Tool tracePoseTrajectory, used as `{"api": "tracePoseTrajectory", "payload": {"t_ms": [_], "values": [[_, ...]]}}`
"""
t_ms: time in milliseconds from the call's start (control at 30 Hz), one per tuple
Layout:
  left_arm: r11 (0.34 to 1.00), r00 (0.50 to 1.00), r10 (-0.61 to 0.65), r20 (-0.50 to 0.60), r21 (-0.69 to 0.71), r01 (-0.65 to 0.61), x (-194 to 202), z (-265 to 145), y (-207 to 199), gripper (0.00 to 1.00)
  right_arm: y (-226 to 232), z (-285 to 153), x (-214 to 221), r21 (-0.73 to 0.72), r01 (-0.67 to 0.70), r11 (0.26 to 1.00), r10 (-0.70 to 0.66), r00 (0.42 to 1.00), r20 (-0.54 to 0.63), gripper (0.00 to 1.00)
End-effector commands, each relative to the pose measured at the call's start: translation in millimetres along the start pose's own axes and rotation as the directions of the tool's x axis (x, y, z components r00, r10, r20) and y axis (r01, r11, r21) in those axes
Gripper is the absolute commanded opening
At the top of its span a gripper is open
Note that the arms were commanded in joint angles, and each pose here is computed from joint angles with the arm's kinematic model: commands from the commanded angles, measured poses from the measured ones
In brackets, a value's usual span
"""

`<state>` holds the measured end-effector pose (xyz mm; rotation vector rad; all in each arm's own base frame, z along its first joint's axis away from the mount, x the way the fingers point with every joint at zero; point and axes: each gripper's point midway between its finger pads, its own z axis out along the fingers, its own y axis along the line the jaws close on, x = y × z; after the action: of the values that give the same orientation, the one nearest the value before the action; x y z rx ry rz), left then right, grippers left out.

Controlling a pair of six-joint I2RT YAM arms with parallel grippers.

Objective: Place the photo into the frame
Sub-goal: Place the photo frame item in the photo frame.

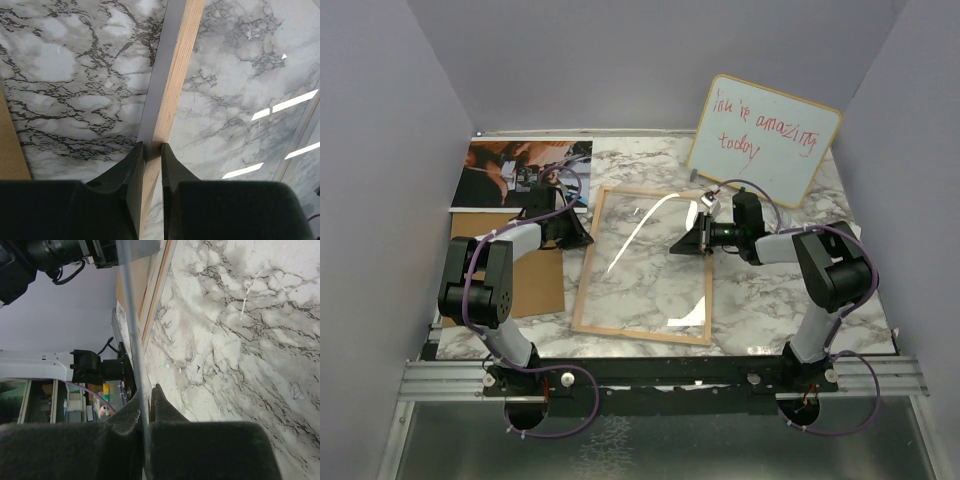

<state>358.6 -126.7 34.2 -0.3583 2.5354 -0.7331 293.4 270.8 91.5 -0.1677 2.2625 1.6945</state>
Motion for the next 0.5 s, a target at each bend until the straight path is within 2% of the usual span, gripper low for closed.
{"api": "tracePoseTrajectory", "payload": {"t_ms": [0,167,467], "values": [[0.991,0.991,-0.049,-0.122,-0.129,0.033,43.1,9.4,35.6,0.0,-6.1,0.6,1.3,0.039,0.025,0.999,-0.024,0.999,-0.022,0.01],[0.991,0.992,-0.047,-0.119,-0.128,0.031,42.2,9.3,34.9,0.0,-10.3,1.8,1.8,0.049,0.014,0.999,-0.013,1.0,-0.026,0.01],[0.991,0.992,-0.046,-0.116,-0.129,0.031,41.2,8.6,34.6,0.0,-27.1,-3.2,-3.0,0.147,-0.01,0.989,0.015,1.0,-0.027,0.01]]}}
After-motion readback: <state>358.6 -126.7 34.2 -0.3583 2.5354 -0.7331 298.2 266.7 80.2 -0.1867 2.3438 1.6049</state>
